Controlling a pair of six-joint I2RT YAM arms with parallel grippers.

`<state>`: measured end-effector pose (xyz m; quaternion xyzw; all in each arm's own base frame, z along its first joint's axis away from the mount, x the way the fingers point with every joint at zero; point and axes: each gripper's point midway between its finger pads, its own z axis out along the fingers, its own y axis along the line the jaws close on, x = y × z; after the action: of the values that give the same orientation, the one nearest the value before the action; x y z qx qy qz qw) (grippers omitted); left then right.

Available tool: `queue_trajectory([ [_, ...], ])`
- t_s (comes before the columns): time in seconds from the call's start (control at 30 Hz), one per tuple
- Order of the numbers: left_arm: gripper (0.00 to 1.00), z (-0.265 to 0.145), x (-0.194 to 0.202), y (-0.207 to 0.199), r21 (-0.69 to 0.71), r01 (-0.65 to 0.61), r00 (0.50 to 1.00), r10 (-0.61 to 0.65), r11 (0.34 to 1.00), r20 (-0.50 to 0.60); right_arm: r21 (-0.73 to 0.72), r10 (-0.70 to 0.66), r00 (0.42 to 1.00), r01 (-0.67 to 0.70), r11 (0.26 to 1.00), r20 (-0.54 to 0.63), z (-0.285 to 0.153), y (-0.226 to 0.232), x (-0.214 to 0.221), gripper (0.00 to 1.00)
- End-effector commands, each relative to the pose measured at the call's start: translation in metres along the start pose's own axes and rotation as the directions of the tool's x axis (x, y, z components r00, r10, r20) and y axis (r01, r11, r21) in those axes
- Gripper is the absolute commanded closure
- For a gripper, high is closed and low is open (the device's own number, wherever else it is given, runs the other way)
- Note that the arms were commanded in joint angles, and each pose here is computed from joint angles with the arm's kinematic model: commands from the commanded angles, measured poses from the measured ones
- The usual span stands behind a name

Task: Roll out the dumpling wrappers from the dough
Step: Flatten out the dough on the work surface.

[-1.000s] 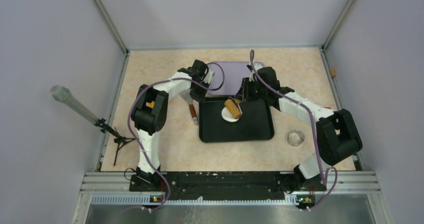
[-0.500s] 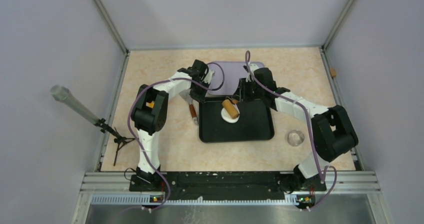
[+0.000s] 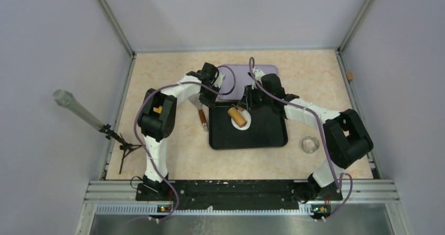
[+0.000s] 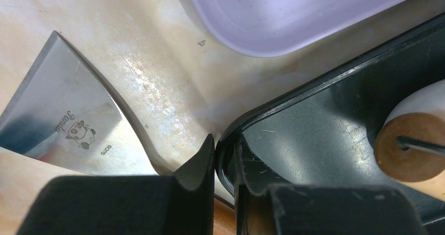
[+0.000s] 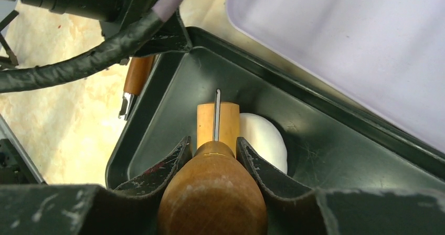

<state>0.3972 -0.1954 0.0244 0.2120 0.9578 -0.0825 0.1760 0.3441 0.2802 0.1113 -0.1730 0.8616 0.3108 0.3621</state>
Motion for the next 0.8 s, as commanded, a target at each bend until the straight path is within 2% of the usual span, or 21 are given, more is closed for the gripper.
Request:
queue_trajectory([
  [0.0,1.0,0.016,-0.003,0.012,-0.064,0.019,1.0,-0.019,0.998,0.012,0.043,-0.021,0.952,0.036,0.998,-0.304,0.002,-0.013,0.099,1.0],
  [0.33,1.0,0.016,-0.003,0.011,-0.061,0.019,1.0,-0.019,0.998,0.012,-0.061,-0.099,0.956,0.085,0.994,-0.276,0.003,0.013,0.078,1.0],
  [0.57,1.0,0.016,-0.003,0.012,-0.063,0.02,1.0,-0.02,0.998,0.013,-0.202,-0.186,0.976,0.161,0.966,-0.111,-0.023,0.051,0.02,1.0],
  [0.77,1.0,0.015,-0.003,0.012,-0.064,0.019,1.0,-0.019,0.998,0.013,-0.242,-0.099,0.995,0.099,0.965,0.013,-0.053,0.049,-0.029,1.0],
])
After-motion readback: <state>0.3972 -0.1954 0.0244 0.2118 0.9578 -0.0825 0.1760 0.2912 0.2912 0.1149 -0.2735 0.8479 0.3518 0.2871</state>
